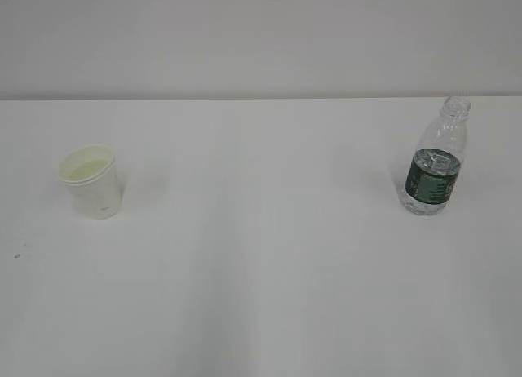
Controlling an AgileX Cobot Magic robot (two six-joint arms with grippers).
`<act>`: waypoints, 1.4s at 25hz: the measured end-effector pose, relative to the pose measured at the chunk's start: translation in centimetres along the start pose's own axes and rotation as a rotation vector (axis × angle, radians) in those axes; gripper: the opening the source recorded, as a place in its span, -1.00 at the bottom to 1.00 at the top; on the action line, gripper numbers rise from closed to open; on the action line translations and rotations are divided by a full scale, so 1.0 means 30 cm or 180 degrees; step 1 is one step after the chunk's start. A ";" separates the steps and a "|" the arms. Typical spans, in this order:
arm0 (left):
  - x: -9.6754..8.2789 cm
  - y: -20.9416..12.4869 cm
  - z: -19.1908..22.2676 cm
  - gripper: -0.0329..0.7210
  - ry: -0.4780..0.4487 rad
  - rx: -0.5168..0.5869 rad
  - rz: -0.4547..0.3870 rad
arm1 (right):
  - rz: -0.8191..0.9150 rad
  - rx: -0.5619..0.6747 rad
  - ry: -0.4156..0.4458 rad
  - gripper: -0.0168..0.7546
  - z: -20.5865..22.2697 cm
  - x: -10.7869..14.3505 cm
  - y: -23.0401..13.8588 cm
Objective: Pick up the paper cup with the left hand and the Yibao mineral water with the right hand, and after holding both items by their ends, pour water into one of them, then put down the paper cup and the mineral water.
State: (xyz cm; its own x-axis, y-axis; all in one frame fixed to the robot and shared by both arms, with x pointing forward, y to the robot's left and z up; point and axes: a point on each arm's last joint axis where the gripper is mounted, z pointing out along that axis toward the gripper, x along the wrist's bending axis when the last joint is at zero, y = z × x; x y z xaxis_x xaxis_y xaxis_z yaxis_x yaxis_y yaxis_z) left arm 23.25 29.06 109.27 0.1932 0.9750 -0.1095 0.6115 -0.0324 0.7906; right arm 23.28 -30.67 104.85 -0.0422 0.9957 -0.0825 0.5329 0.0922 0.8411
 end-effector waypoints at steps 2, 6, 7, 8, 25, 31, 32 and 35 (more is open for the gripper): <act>0.003 0.000 0.000 0.35 0.0027 0.0000 0.0009 | 0.0000 0.0000 0.0000 0.39 0.000 0.000 0.000; 0.003 0.000 0.000 0.35 0.0031 0.0000 0.0010 | 0.0000 0.0000 0.0000 0.39 0.000 0.000 0.000; 0.004 0.000 0.000 0.35 0.0038 0.0000 0.0012 | 0.0000 0.0000 0.0000 0.39 0.000 0.000 0.000; 0.005 0.000 0.000 0.35 0.0053 0.0000 -0.0016 | 0.0000 0.0000 0.0000 0.39 0.000 0.000 0.000; 0.021 -0.023 0.081 0.35 0.0101 -0.0003 -0.0082 | 0.0000 -0.0002 0.0000 0.39 0.000 0.000 0.000; 0.028 -0.049 0.127 0.35 0.0105 0.0095 -0.0104 | 0.0000 -0.0002 0.0000 0.39 0.000 0.000 0.000; 0.028 -0.053 0.134 0.35 0.0101 0.0108 -0.0110 | 0.0000 -0.0002 0.0000 0.39 0.000 0.000 0.000; 0.029 -0.055 0.141 0.34 0.0102 0.0096 -0.0113 | 0.0000 -0.0002 0.0000 0.39 0.000 0.000 0.000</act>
State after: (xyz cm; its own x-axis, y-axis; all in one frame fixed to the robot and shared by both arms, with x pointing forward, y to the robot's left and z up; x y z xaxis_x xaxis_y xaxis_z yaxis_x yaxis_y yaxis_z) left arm 25.65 29.04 105.32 0.1466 0.9822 -0.1173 0.6406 -0.0039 0.7679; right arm 23.28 -30.67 104.85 -0.0422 0.9957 -0.0825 0.5323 0.0923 0.8415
